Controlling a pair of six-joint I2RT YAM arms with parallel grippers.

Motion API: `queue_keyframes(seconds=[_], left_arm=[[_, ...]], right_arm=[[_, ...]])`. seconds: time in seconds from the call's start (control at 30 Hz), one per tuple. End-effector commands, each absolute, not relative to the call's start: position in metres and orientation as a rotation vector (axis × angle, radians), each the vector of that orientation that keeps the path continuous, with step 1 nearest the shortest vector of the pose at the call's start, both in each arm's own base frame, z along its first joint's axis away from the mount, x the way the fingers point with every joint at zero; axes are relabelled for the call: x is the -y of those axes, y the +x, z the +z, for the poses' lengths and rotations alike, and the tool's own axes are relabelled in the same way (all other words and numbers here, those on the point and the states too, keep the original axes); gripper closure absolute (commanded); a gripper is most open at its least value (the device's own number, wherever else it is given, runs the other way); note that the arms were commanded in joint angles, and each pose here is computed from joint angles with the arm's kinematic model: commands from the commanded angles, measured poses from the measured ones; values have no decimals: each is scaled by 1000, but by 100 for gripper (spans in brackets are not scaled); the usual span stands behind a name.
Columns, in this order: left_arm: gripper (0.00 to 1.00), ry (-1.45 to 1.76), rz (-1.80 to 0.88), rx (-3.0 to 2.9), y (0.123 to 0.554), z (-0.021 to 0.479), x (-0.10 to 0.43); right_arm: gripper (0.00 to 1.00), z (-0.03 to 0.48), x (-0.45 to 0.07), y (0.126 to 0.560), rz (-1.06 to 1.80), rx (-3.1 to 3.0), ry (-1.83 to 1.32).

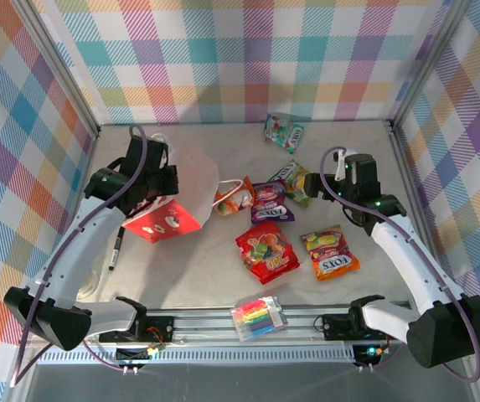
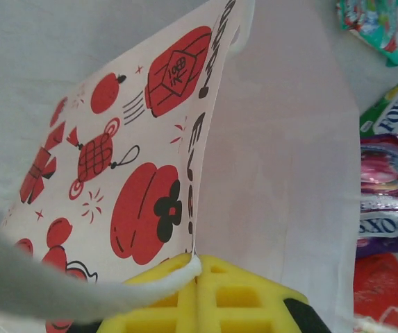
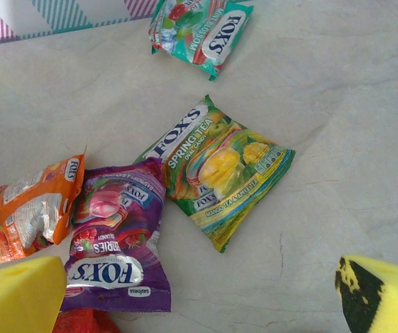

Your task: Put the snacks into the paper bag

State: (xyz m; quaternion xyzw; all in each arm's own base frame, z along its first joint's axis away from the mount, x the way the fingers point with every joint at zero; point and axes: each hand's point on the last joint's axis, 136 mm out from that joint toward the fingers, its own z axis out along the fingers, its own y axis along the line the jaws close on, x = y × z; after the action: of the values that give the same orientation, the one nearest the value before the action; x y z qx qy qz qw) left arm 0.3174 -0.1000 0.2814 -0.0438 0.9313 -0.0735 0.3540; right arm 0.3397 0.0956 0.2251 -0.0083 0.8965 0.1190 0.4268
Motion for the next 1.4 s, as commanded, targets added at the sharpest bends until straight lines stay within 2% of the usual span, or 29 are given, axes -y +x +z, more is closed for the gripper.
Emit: queue_keyframes(seconds=[0.0,0.4,0.63,0.83,0.97,1.13,1.27,1.37], left_arm=[[94,-155,-375,-2355,327,299,110],[93,-268,-674,-2300,347,298,128],[93,-377,-478,-2387,342,272,98],[89,-471,-437,-2371,330,269,69],[76,-492,-372,-2408,325,264,59],[68,-479,-307,-2424,326,264,52],[53,-458,-289,-2415,329,274,49],[46,-438,-251,-2428,327,279,45]], right_arm=[[1,239,-98,343,294,-2221,-29],[1,243,-97,346,285,-2221,-29],[1,239,-98,345,288,-2235,-25],[1,240,-101,347,310,-2238,-16],[1,238,-102,348,321,-2244,-10],[1,235,-102,348,326,-2255,2],[1,236,-101,347,321,-2255,8],[1,236,-101,346,323,-2254,11]])
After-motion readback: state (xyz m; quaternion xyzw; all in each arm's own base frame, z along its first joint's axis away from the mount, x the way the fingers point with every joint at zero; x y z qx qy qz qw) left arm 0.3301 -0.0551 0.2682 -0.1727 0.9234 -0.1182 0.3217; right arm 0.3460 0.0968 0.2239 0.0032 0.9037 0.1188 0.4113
